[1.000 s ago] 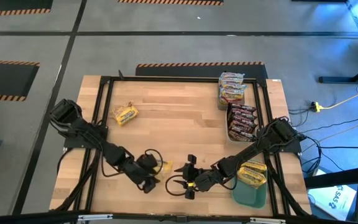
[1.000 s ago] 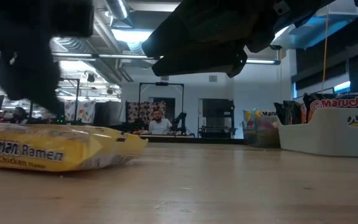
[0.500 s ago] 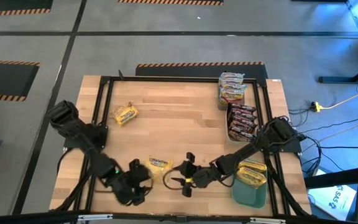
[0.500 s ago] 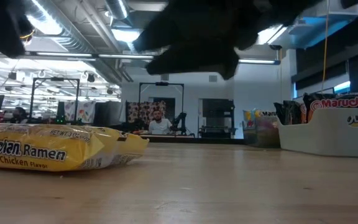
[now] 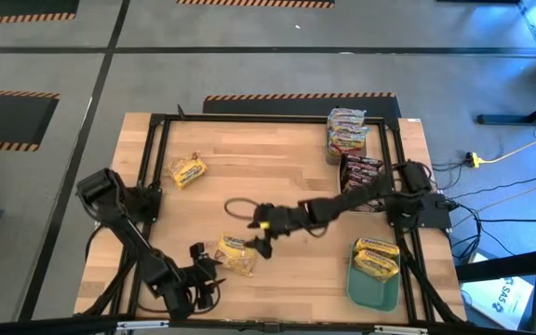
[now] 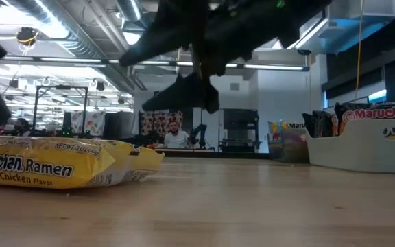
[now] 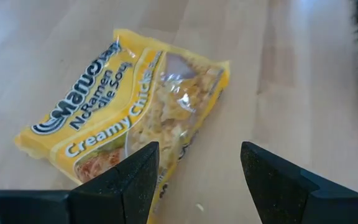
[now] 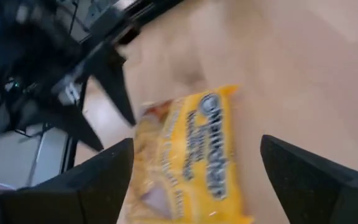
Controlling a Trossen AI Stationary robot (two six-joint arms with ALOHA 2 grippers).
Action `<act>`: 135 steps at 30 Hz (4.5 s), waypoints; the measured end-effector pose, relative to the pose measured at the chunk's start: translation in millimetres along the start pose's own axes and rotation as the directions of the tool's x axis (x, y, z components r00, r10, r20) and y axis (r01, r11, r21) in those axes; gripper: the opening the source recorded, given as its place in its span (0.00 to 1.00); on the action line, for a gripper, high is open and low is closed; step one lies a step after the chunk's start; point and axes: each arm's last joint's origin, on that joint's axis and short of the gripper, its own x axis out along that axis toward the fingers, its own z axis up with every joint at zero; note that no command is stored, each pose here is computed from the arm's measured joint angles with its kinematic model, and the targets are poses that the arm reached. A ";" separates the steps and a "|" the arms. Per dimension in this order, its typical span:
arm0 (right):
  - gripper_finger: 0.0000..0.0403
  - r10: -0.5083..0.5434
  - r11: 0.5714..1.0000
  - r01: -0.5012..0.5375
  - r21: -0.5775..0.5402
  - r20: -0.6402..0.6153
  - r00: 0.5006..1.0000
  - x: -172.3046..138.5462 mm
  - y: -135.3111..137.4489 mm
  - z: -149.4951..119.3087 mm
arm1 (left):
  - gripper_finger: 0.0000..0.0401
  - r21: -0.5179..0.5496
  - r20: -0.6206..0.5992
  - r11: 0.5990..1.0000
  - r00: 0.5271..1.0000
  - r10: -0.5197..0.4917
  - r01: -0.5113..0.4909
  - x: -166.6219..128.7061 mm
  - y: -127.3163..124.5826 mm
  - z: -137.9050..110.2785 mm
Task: Sort Maruchan noodles
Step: Put the yellow noodle pack into the green bin
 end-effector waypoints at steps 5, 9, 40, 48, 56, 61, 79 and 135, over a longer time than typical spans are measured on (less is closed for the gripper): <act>0.83 0.021 0.998 -0.020 0.061 -0.014 1.000 -0.9 -32.3 21.3 | 0.55 0.020 0.011 0.999 0.999 0.030 -0.030 10.0 -1.9 -8.8; 0.84 -0.004 0.995 0.006 0.096 -0.026 1.000 -1.7 -56.8 31.8 | 0.55 0.029 0.017 0.999 0.999 0.042 -0.043 13.4 -2.5 -12.3; 0.84 0.238 0.951 -0.178 0.251 -0.231 0.943 51.3 -60.0 -15.6 | 0.55 0.016 0.027 0.995 0.995 0.098 -0.098 27.6 3.6 -8.1; 0.84 0.246 0.949 -0.184 0.254 -0.240 0.939 52.4 -51.9 -18.7 | 0.55 0.001 0.025 0.993 0.993 0.116 -0.116 32.9 7.2 -3.6; 0.77 0.257 0.947 -0.195 0.254 -0.240 0.936 52.5 -48.5 -20.0 | 0.55 0.009 0.028 0.993 0.992 0.119 -0.119 33.2 7.5 -3.3; 0.68 0.222 0.954 -0.168 0.249 -0.209 0.952 53.1 -49.1 -18.4 | 0.55 0.014 0.034 0.992 0.992 0.123 -0.123 33.3 7.6 -3.2; 0.23 0.215 0.962 -0.179 0.206 -0.167 0.962 52.2 -46.5 -12.6 | 0.55 0.078 0.020 0.996 0.999 0.047 -0.049 17.2 -1.5 8.4; 0.27 -0.364 0.928 0.351 -0.122 -0.493 0.790 -286.2 145.5 -122.1 | 0.55 -0.026 0.039 0.998 0.997 -0.061 0.062 -8.4 -0.3 47.5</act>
